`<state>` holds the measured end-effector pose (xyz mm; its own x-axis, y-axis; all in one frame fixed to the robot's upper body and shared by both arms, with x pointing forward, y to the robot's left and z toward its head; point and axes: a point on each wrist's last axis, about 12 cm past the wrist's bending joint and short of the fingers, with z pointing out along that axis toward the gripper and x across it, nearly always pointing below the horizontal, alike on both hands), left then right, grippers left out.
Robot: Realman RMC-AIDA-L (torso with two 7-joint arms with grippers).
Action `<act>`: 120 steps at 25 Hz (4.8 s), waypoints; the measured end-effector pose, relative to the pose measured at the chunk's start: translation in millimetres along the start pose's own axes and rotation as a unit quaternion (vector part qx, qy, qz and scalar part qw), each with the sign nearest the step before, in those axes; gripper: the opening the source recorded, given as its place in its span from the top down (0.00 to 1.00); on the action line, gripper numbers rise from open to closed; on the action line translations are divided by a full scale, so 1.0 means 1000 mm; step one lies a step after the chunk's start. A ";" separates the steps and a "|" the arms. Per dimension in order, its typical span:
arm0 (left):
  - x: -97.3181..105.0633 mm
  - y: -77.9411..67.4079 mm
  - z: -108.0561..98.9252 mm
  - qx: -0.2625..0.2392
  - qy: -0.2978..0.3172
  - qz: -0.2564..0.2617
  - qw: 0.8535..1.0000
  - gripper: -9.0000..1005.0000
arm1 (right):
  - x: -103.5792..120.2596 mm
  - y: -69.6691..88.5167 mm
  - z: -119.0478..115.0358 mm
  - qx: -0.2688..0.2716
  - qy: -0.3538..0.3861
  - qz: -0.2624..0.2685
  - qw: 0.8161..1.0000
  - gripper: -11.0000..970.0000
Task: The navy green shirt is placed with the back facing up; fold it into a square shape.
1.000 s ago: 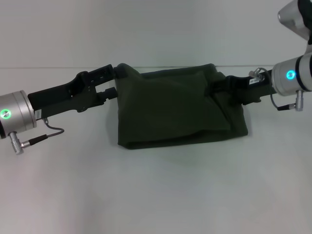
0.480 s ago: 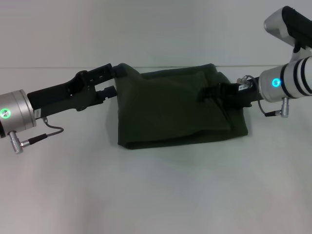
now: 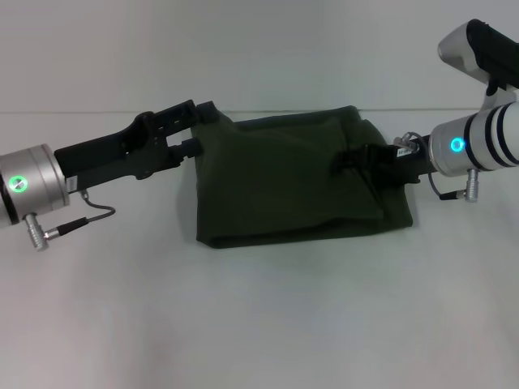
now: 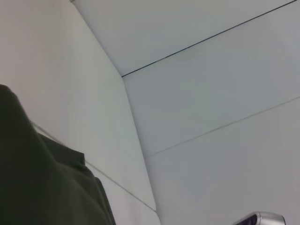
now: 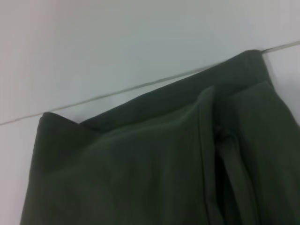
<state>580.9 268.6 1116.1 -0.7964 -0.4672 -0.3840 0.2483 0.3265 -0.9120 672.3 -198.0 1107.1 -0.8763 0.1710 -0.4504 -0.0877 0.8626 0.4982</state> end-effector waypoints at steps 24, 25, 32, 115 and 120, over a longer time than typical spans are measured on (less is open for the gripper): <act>-0.001 -0.001 0.005 0.000 -0.004 0.003 1.000 0.13 | -0.002 0.002 0.000 -0.006 -0.011 -0.010 1.000 0.69; -0.001 -0.001 0.005 0.000 -0.004 0.003 1.000 0.13 | -0.003 0.002 0.000 -0.006 -0.011 -0.010 1.000 0.72; -0.003 -0.001 0.003 0.001 -0.012 0.001 1.000 0.13 | -0.005 0.003 -0.002 -0.010 -0.015 -0.015 1.000 0.89; 0.039 0.036 0.013 -0.077 0.038 -0.144 0.986 0.13 | 0.090 -0.151 -0.187 -0.303 -0.335 0.078 0.889 0.22; 0.051 0.049 0.023 -0.113 0.018 -0.175 0.978 0.13 | 0.085 -0.150 -0.189 -0.310 -0.340 0.079 0.884 0.12</act>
<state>564.9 242.1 1048.9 -0.8304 -0.5554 -0.0447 -0.1687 0.3270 -0.9299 520.9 -403.0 1134.1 -0.4310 0.6954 -0.5750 -0.4171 0.4115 0.8103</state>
